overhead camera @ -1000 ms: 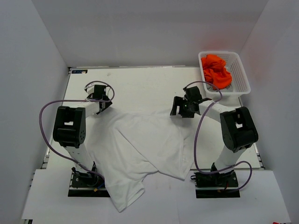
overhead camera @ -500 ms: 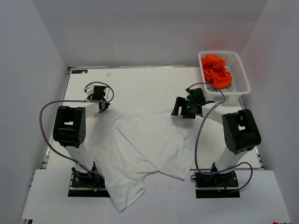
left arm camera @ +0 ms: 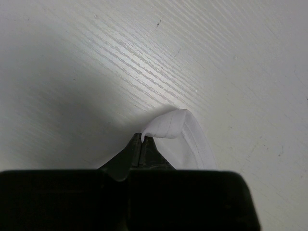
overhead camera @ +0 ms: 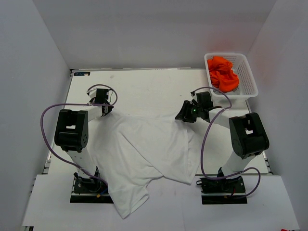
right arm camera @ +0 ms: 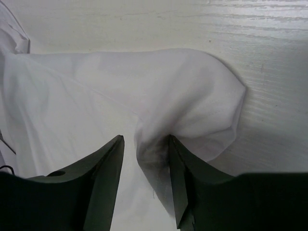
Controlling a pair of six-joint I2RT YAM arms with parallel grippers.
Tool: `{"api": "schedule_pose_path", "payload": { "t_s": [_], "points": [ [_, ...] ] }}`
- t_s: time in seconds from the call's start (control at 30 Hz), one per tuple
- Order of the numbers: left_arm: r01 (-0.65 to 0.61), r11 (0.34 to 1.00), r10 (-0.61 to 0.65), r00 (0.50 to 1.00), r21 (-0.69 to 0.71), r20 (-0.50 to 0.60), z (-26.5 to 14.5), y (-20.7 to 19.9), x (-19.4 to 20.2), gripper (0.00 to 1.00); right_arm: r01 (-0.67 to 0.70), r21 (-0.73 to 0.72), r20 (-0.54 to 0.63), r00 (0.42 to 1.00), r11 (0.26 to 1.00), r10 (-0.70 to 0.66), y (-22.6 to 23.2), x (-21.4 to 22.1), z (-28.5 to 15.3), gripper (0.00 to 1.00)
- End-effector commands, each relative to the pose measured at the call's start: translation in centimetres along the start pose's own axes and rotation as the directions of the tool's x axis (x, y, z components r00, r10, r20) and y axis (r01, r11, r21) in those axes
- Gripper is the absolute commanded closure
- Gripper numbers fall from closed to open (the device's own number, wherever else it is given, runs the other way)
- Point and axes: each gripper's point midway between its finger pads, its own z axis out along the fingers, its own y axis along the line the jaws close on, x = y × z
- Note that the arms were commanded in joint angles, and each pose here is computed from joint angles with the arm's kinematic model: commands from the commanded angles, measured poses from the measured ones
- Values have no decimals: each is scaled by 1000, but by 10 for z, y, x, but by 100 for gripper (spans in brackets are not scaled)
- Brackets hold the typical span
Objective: Fold and stack the t-shirts
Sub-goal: Flatten out the tshirt
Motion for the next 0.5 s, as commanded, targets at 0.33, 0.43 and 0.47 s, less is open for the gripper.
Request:
{"api": "schedule_pose_path", "payload": {
  "t_s": [0.33, 0.43, 0.47],
  "points": [
    [6, 1000, -6, 1000, -8, 5, -8, 5, -2, 100, -22, 30, 61, 998, 999, 20, 4, -15, -31, 51],
    [3, 1000, -3, 1000, -14, -1, -9, 7, 0, 100, -7, -22, 48, 999, 1000, 8, 14, -14, -36, 48],
    [3, 1000, -3, 1000, -14, -1, -9, 7, 0, 100, -8, -31, 38, 999, 999, 9, 13, -11, -36, 48]
  ]
}}
